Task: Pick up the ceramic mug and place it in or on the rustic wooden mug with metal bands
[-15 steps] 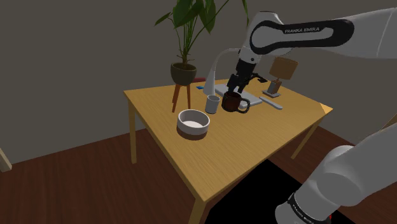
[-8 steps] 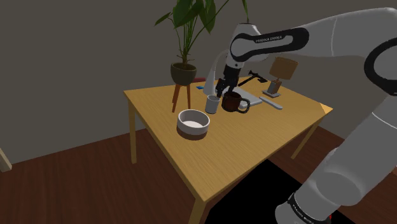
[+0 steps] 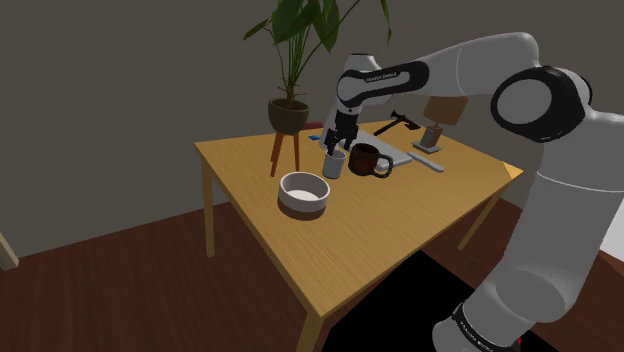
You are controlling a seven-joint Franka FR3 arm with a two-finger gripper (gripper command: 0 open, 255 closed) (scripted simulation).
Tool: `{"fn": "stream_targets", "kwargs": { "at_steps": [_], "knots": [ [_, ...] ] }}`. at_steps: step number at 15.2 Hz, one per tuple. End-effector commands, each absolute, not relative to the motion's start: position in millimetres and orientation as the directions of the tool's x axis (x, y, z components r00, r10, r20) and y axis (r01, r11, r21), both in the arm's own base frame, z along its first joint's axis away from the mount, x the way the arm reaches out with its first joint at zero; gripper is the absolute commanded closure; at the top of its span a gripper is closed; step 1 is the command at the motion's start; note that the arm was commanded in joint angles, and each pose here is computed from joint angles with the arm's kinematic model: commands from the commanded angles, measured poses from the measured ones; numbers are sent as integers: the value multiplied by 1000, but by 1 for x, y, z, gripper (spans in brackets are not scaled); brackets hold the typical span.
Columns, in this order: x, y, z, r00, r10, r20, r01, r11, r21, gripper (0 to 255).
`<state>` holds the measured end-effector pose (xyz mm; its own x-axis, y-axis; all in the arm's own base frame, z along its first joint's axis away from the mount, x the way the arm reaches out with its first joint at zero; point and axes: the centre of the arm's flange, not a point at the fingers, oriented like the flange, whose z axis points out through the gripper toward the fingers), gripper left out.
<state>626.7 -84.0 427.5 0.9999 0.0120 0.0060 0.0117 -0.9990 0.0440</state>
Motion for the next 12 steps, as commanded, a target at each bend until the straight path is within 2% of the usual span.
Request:
{"fn": "stream_targets", "kwargs": {
  "at_steps": [1,4,12],
  "knots": [
    [650,-91,411,1000,7,-1,7,-998,54,0],
    [681,-103,389,1000,0,-10,1,-998,69,0],
    [682,-106,349,1000,0,-10,0,-998,70,0]
  ]
}}
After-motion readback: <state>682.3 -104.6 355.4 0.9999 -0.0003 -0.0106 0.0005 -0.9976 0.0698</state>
